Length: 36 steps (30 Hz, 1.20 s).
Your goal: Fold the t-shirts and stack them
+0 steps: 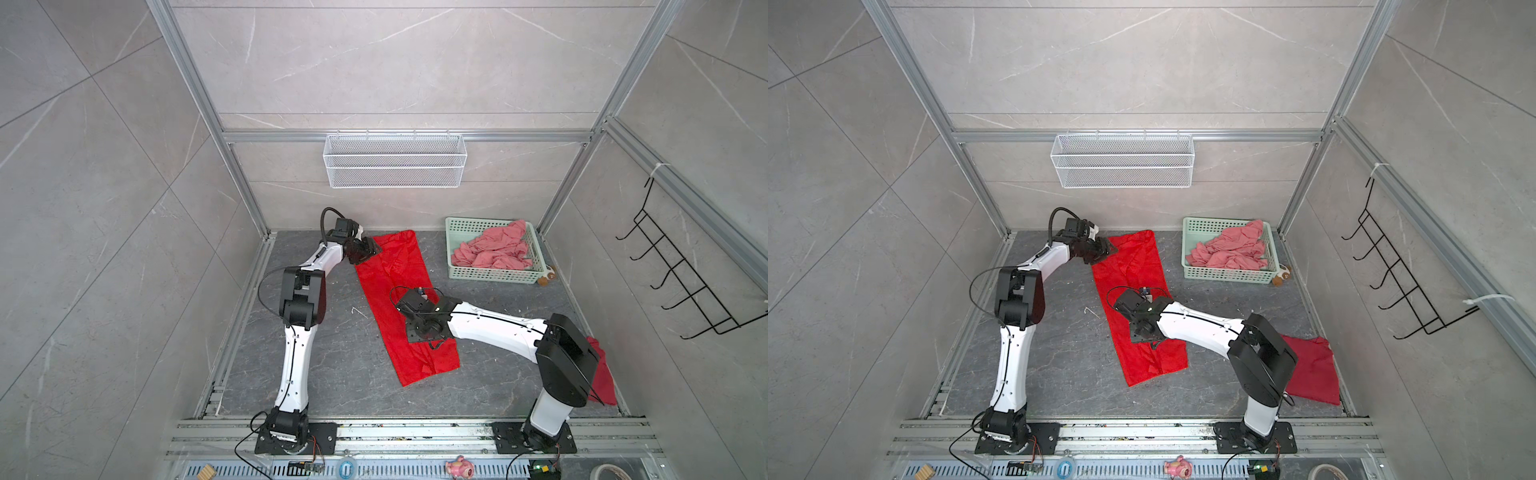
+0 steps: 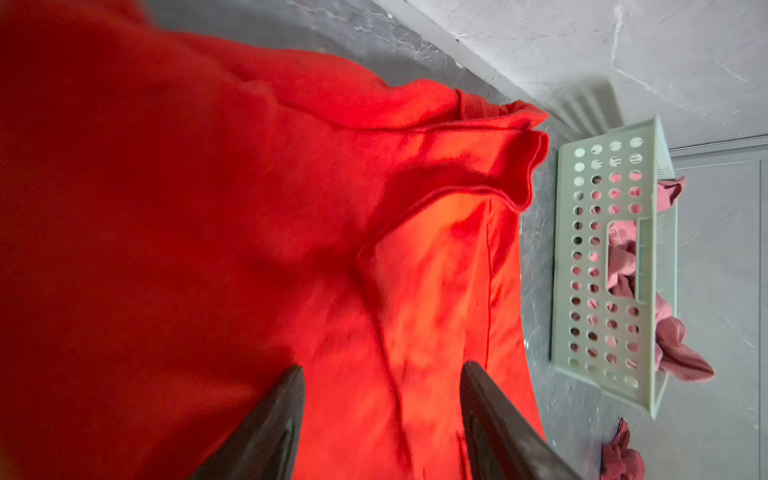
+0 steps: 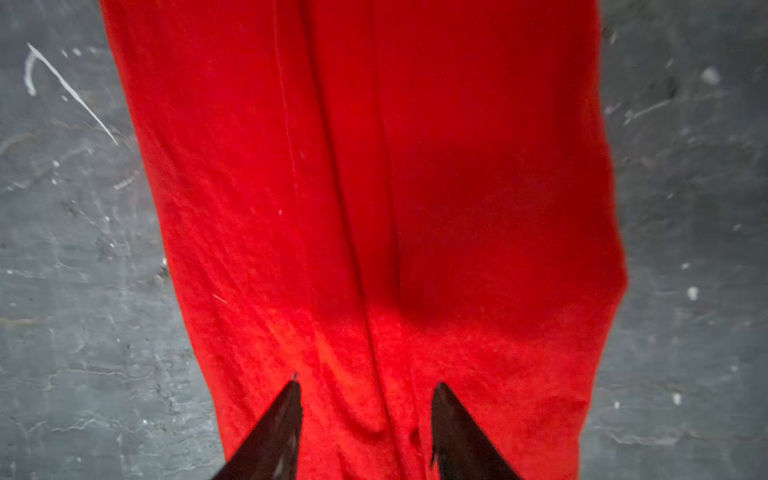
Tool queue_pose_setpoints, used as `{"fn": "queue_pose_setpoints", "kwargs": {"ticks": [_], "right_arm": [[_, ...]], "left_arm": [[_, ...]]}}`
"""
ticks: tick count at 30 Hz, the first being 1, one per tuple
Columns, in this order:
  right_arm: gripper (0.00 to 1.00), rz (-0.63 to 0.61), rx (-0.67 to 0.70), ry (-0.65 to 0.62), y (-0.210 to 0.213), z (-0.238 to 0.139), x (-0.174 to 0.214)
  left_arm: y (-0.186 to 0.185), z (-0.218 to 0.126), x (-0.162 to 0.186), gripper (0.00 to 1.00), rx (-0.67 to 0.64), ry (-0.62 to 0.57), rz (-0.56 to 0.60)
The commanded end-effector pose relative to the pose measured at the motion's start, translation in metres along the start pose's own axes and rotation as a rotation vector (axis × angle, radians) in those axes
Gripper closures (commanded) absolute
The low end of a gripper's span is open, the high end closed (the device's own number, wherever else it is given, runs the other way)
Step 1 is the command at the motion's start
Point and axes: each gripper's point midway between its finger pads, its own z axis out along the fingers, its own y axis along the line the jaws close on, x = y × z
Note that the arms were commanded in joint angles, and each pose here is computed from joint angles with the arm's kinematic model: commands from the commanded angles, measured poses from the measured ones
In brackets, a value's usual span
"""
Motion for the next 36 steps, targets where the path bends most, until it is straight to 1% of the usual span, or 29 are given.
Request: {"fn": "queue_pose_setpoints", "kwargs": {"ticks": [1, 5, 9, 11, 16, 19, 22, 24, 28, 32, 36], "right_arm": [[0.47, -0.065, 0.099, -0.036, -0.015, 0.005, -0.015], [0.46, -0.056, 0.087, -0.044, -0.017, 0.022, -0.025], [0.45, -0.019, 0.030, -0.031, -0.023, 0.039, -0.025], [0.45, 0.001, -0.002, -0.005, -0.024, 0.047, -0.017], [0.47, -0.006, -0.043, 0.088, -0.022, 0.063, 0.013], [0.48, 0.029, -0.082, 0.136, -0.020, 0.073, 0.034], [0.49, 0.054, -0.084, 0.160, -0.021, 0.077, 0.051], [0.49, 0.055, -0.109, 0.174, -0.012, 0.077, 0.062], [0.51, 0.019, -0.171, 0.212, 0.026, 0.078, 0.083], [0.51, -0.023, -0.161, 0.208, 0.051, 0.072, 0.093], [0.51, -0.011, -0.121, 0.186, 0.046, 0.066, 0.095]], "left_arm": [[-0.036, -0.057, -0.029, 0.37, -0.015, -0.127, 0.088], [-0.020, -0.046, 0.003, 0.36, -0.119, -0.078, 0.069], [-0.009, -0.031, 0.019, 0.36, -0.159, -0.048, 0.048], [-0.004, -0.025, 0.020, 0.36, -0.171, -0.045, 0.036], [0.004, -0.008, 0.014, 0.36, -0.189, -0.054, 0.018], [0.017, 0.011, 0.014, 0.36, -0.210, -0.039, -0.003], [0.024, 0.023, 0.012, 0.36, -0.221, -0.027, -0.014], [0.026, 0.032, 0.013, 0.36, -0.209, -0.009, -0.024], [0.013, 0.055, 0.012, 0.36, -0.128, 0.021, -0.038], [0.001, 0.067, 0.009, 0.36, -0.089, 0.028, -0.030], [0.001, 0.063, 0.004, 0.36, -0.092, 0.010, -0.023]]}}
